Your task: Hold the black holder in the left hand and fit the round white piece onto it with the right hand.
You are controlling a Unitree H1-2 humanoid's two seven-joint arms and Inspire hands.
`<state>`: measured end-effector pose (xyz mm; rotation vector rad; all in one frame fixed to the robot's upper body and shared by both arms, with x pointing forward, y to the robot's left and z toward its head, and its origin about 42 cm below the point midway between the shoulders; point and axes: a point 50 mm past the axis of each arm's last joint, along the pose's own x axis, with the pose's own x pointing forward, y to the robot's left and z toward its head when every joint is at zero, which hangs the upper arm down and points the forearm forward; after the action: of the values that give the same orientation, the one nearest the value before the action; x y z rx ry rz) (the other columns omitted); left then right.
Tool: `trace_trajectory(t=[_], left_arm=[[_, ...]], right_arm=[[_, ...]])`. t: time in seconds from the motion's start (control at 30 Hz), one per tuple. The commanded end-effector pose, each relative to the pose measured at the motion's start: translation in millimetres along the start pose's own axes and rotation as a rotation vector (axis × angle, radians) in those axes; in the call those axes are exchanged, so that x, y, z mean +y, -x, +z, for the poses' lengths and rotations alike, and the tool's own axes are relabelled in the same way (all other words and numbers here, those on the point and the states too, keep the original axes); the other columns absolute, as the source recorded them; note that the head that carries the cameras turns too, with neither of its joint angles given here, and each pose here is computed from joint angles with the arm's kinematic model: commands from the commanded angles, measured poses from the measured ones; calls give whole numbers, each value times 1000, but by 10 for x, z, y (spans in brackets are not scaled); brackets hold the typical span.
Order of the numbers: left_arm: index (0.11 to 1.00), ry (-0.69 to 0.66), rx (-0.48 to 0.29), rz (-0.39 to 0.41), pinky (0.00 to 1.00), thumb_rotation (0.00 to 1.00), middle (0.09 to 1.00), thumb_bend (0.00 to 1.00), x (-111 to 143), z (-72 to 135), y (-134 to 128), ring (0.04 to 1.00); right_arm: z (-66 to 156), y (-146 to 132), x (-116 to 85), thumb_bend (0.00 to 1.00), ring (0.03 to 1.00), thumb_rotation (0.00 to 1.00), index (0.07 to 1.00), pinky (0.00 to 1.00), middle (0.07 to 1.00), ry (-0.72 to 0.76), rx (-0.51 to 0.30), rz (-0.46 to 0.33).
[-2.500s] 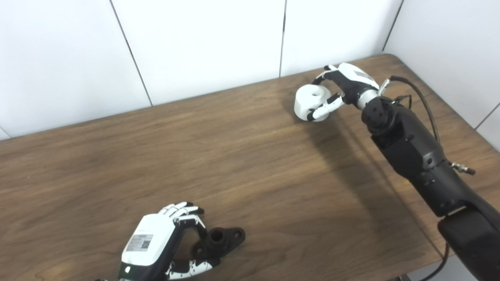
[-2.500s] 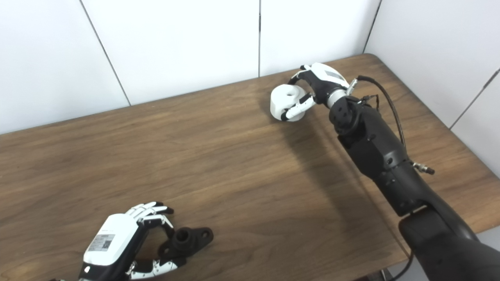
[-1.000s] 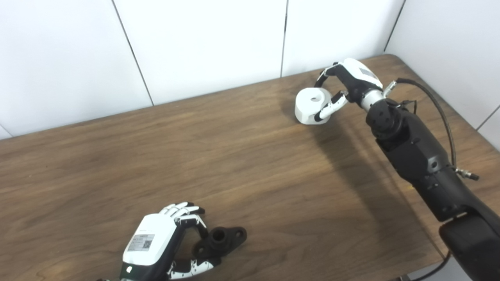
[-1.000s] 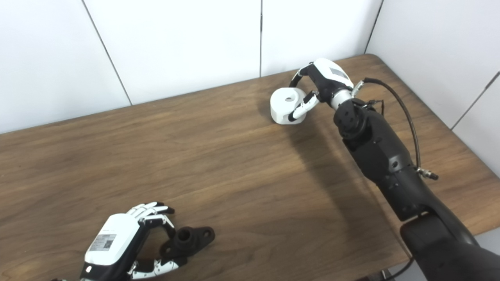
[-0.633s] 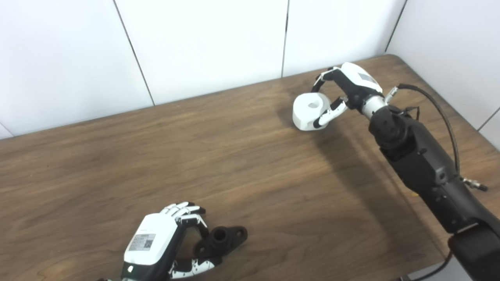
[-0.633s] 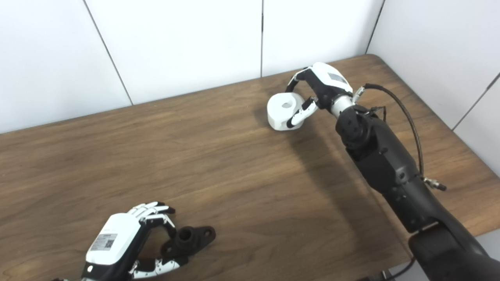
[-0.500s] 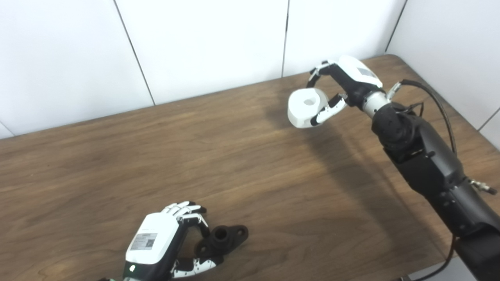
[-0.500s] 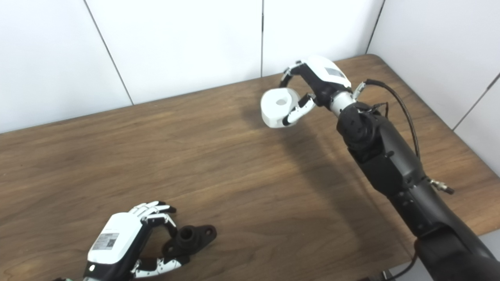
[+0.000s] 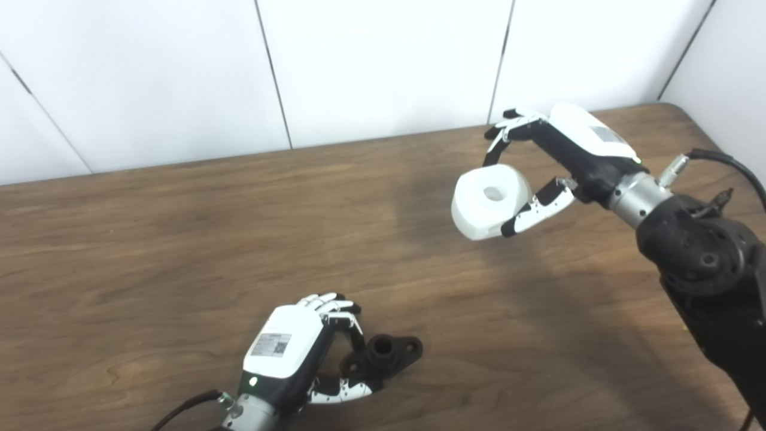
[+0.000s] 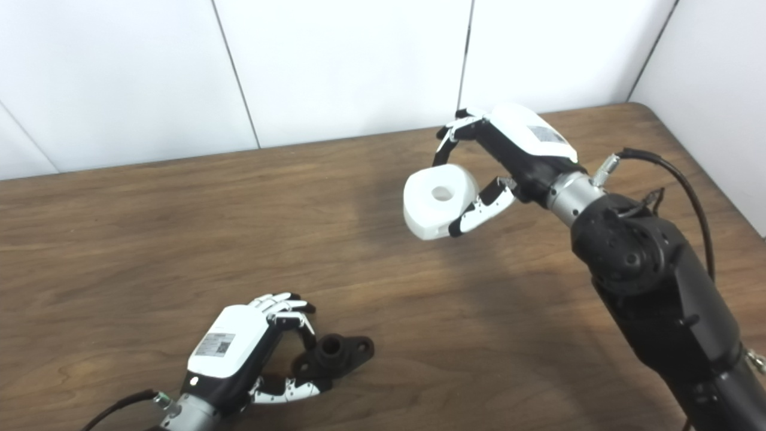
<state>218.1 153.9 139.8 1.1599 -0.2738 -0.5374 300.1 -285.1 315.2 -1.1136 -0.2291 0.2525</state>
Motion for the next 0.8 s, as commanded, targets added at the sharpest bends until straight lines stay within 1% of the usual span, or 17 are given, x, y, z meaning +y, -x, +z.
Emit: trace_trajectory(t=[0.0, 0.2, 0.4, 0.77], left_arm=[[487, -6, 15, -126, 865, 51, 786, 521, -198, 17, 8, 869], [487, -2, 18, -134, 870, 51, 791, 521, -174, 36, -14, 873], [487, -4, 16, -136, 871, 51, 792, 521, -150, 49, -25, 875], [487, -10, 17, -137, 865, 52, 790, 520, -137, 87, -65, 873]], right_arm=[[131, 73, -94, 525, 947, 137, 483, 847, 807, 2, -47, -34], [292, 196, 27, 525, 955, 135, 483, 841, 812, -36, -91, 13], [404, 282, 144, 525, 957, 137, 482, 834, 813, -61, -113, 48], [565, 422, 294, 526, 970, 140, 482, 831, 821, -122, -164, 75]])
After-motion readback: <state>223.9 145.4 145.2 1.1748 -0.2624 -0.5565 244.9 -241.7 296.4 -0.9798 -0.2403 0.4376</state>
